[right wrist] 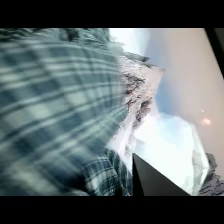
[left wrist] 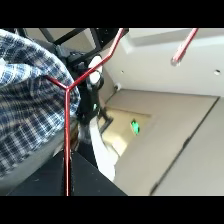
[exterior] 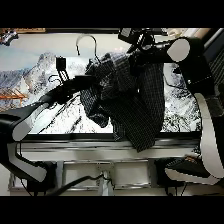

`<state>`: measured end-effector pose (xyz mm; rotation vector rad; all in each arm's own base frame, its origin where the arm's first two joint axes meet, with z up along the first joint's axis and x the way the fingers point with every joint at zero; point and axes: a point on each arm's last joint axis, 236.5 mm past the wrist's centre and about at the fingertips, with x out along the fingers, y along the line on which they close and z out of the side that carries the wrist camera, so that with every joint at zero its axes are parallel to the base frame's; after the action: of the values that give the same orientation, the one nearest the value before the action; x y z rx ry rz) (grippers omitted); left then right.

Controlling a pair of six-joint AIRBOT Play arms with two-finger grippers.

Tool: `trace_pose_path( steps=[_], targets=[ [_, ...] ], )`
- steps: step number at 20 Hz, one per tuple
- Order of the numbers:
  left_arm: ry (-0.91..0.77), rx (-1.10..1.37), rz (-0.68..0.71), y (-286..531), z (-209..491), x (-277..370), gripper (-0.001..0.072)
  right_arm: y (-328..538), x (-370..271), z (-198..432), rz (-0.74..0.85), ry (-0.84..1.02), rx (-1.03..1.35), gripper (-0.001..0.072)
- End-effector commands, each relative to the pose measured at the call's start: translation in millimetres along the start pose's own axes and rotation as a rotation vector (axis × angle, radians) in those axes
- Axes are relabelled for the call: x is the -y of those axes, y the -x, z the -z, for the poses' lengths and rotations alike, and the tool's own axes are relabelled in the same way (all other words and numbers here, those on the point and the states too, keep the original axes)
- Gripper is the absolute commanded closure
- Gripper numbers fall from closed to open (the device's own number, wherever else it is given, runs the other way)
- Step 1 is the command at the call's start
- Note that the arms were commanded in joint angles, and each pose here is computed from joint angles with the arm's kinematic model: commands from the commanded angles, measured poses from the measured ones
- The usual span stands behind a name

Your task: Fold the clothes and pants, and hang the long-sleeved shirts on hangers.

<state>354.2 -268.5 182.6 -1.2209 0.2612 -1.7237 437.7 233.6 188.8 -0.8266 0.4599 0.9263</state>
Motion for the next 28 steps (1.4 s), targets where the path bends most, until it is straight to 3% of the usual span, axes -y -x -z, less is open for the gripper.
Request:
trace_pose_path(
  steps=[1,3,4,5,6,7,12,13,18,21,23,24,27,28],
  targets=[
    [-0.005,0.001,-0.006,3,-2,0,0.0699,-3,-5,-15,-0.024,-0.051,0.064,0.0687],
    [-0.014,0.024,-0.002,4,-8,1,0.0689,-2,-12,-11,-0.053,-0.049,0.046,0.0687],
    [-0.024,0.057,0.006,4,-16,3,0.0560,-2,-15,-9,-0.067,-0.048,0.038,0.0687],
    [-0.037,0.102,0.015,5,-26,6,0.0314,-2,-18,-8,-0.076,-0.047,0.033,0.0686],
    [-0.050,0.150,0.016,7,-38,6,0.0145,-2,-19,-7,-0.083,-0.047,0.029,0.0686],
    [-0.063,0.200,0.009,10,-50,6,0.0072,-2,-20,-7,-0.086,-0.047,0.027,0.0686],
    [-0.162,0.528,0.051,45,-125,27,0.0041,14,-31,-9,-0.119,-0.098,0.015,0.0686],
    [-0.179,0.611,0.041,58,-143,29,-0.0008,20,-36,-8,-0.132,-0.092,0.009,0.0686],
    [-0.195,0.773,-0.226,92,-181,-20,0.0003,42,-42,-19,-0.135,-0.080,0.034,0.0686],
    [-0.189,0.821,-0.358,107,-205,-36,0.0242,47,-53,-14,-0.178,-0.076,0.010,0.0686],
    [-0.224,0.778,-0.498,118,-219,-41,0.0574,54,-57,-15,-0.186,-0.071,0.009,0.0686],
    [-0.270,0.696,-0.569,118,-218,-42,0.0632,59,-59,-15,-0.187,-0.066,0.011,0.0686],
    [-0.304,0.432,-0.911,154,-197,-67,0.0674,72,-57,-21,-0.164,-0.054,0.027,0.0686],
    [-0.257,0.353,-1.014,170,-180,-80,0.0574,75,-56,-23,-0.153,-0.051,0.035,0.0686]
  ],
)
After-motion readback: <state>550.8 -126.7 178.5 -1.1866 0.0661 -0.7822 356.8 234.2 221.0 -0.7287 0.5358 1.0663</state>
